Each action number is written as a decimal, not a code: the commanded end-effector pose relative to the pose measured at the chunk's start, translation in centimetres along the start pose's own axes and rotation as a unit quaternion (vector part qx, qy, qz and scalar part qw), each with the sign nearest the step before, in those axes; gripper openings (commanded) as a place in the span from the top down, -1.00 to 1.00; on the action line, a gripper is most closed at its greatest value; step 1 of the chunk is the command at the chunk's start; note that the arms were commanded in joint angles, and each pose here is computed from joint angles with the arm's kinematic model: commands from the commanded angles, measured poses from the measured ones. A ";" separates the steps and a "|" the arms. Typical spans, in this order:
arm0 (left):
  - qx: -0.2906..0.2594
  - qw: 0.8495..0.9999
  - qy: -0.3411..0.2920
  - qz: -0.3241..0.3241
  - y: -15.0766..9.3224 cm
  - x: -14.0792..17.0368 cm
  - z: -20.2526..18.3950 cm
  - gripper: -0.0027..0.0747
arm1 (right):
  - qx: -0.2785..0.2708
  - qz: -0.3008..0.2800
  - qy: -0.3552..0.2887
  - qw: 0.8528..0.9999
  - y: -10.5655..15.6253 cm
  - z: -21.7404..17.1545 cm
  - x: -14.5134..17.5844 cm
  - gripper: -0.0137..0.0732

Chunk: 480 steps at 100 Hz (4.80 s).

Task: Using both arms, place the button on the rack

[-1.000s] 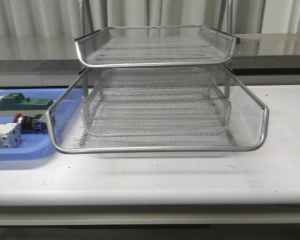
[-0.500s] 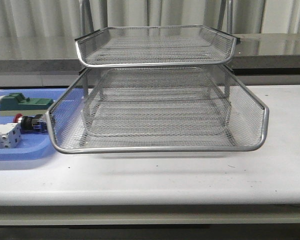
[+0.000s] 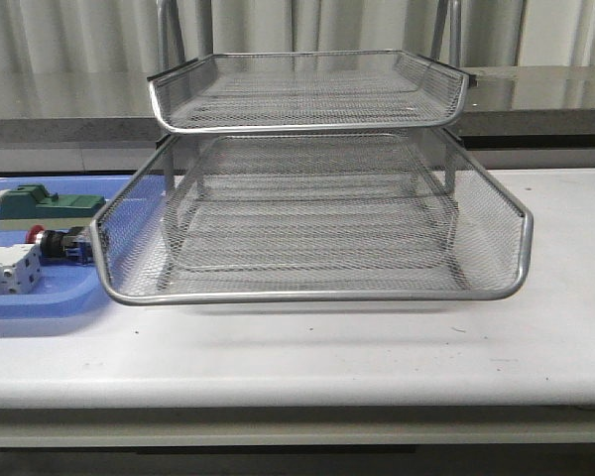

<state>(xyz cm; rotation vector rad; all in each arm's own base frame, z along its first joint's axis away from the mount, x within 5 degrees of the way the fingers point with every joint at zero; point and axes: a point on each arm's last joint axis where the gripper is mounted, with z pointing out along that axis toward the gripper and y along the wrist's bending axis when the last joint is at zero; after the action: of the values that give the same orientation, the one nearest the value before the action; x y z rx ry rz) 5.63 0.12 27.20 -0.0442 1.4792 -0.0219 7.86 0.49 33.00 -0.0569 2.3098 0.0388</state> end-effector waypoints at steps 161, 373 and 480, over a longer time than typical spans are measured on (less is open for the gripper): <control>0.048 0.897 0.437 0.041 -1.1 -3.2 21.1 -0.65 | 0.002 -0.003 -0.041 0.999 0.0 -0.7 -1.2 0.85; 0.362 0.679 0.474 0.428 -7.2 11.8 40.7 -0.62 | 0.002 -0.003 -0.040 0.999 0.0 -0.7 -1.1 0.85; 0.348 0.699 0.450 0.434 -7.0 6.1 40.8 0.88 | 0.002 -0.003 -0.040 0.999 0.0 -0.7 -1.1 0.85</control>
<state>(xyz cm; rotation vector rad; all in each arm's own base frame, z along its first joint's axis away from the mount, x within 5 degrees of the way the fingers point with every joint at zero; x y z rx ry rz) 47.25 -6.86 18.75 1.5918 2.3384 0.1184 7.84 0.49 32.98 -0.0570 2.3136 0.0386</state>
